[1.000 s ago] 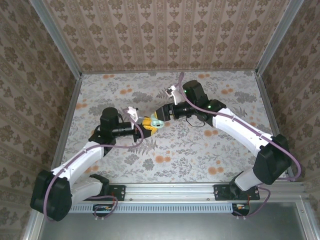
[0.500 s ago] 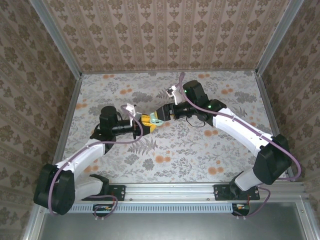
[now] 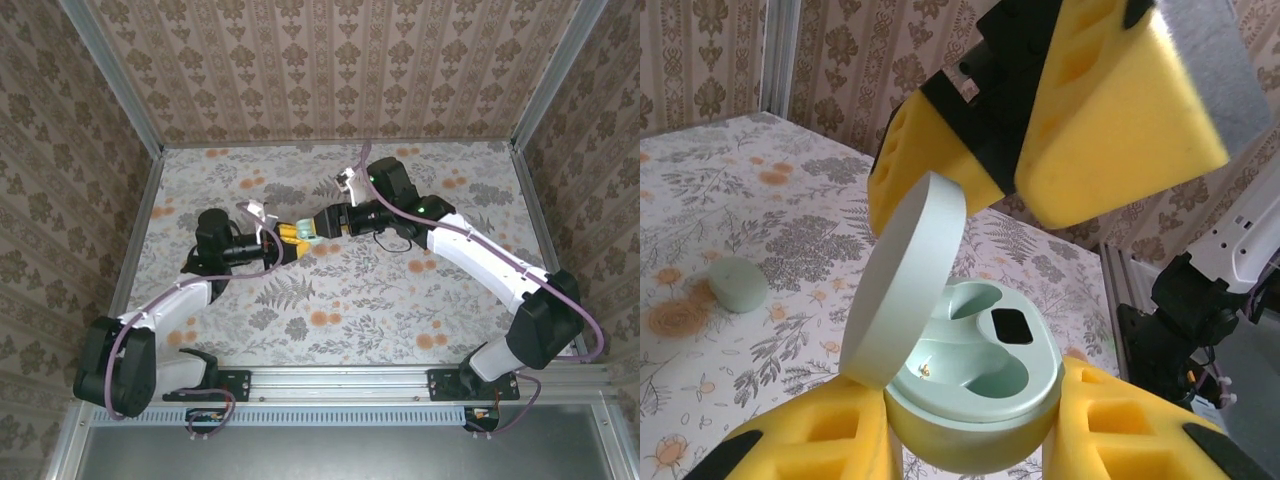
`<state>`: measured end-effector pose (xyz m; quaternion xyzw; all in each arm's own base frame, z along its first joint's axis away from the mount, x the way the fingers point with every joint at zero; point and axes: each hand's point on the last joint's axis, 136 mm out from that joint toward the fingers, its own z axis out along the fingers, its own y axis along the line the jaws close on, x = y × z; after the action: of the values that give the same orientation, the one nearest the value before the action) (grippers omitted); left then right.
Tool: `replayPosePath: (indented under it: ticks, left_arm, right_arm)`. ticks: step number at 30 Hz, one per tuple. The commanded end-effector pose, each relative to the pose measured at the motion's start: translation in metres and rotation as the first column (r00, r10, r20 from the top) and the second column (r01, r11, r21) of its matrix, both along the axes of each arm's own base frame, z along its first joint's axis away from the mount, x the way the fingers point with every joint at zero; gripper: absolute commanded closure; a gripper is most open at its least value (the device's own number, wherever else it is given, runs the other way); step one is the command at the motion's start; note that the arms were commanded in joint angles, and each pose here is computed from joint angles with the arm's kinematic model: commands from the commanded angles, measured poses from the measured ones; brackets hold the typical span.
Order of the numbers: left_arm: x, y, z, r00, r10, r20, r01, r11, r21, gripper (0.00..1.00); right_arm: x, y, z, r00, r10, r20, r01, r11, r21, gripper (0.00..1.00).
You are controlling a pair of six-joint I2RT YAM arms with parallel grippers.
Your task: Insert the wireless bluetooth earbuds into the charging case
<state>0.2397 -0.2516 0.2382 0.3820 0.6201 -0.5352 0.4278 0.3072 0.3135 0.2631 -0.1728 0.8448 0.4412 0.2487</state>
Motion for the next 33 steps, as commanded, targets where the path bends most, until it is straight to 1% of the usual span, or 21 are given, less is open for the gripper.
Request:
replayPosePath:
  ticks: [1, 5, 8, 11, 13, 15, 19, 23, 27, 29, 33]
  left_arm:
    - [0.001, 0.003, 0.012, 1.000, -0.012, 0.015, 0.012, 0.999, -0.030, 1.00]
    - [0.005, 0.008, 0.012, 1.000, 0.002, 0.007, -0.001, 0.999, -0.035, 1.00]
    - [0.007, 0.012, 0.013, 1.000, 0.019, 0.002, -0.019, 0.999, -0.037, 1.00]
    - [0.009, 0.018, 0.014, 0.999, 0.037, 0.008, -0.037, 0.999, -0.039, 1.00]
    - [0.010, 0.022, 0.015, 0.999, 0.050, 0.009, -0.049, 0.998, -0.040, 1.00]
    - [0.011, 0.026, 0.017, 0.998, 0.060, 0.011, -0.059, 0.997, -0.039, 1.00]
    - [0.012, 0.033, 0.019, 0.997, 0.076, 0.018, -0.075, 0.997, -0.036, 1.00]
    - [0.012, 0.037, 0.021, 0.996, 0.087, 0.020, -0.086, 0.996, -0.035, 1.00]
    - [0.011, 0.039, 0.020, 0.996, 0.091, 0.017, -0.090, 0.995, -0.034, 1.00]
    - [0.011, 0.040, 0.021, 0.995, 0.093, 0.018, -0.093, 0.995, -0.034, 1.00]
    - [0.011, 0.040, 0.020, 0.995, 0.095, 0.013, -0.095, 0.995, -0.032, 1.00]
  right_arm:
    - [0.000, -0.012, 0.025, 0.998, -0.063, 0.002, 0.062, 0.998, 0.022, 0.26]
    - [0.009, -0.032, 0.030, 0.985, -0.169, -0.040, 0.170, 0.985, 0.023, 0.26]
    - [0.021, -0.057, 0.015, 0.948, -0.298, -0.111, 0.299, 0.954, -0.015, 0.26]
    - [0.028, -0.076, -0.009, 0.904, -0.399, -0.153, 0.386, 0.916, -0.106, 0.28]
    - [0.028, -0.082, -0.031, 0.875, -0.443, -0.194, 0.410, 0.892, -0.191, 0.30]
    - [0.029, -0.082, -0.050, 0.855, -0.464, -0.233, 0.408, 0.877, -0.253, 0.32]
    - [0.034, -0.063, -0.080, 0.862, -0.435, -0.260, 0.350, 0.883, -0.314, 0.35]
    - [0.047, -0.036, -0.111, 0.875, -0.385, -0.292, 0.290, 0.902, -0.319, 0.44]
    - [0.063, -0.015, -0.138, 0.887, -0.353, -0.298, 0.239, 0.903, -0.356, 0.55]
    - [0.067, -0.007, -0.151, 0.892, -0.343, -0.296, 0.213, 0.894, -0.393, 0.56]
    - [0.080, 0.003, -0.173, 0.899, -0.340, -0.274, 0.186, 0.866, -0.465, 0.57]
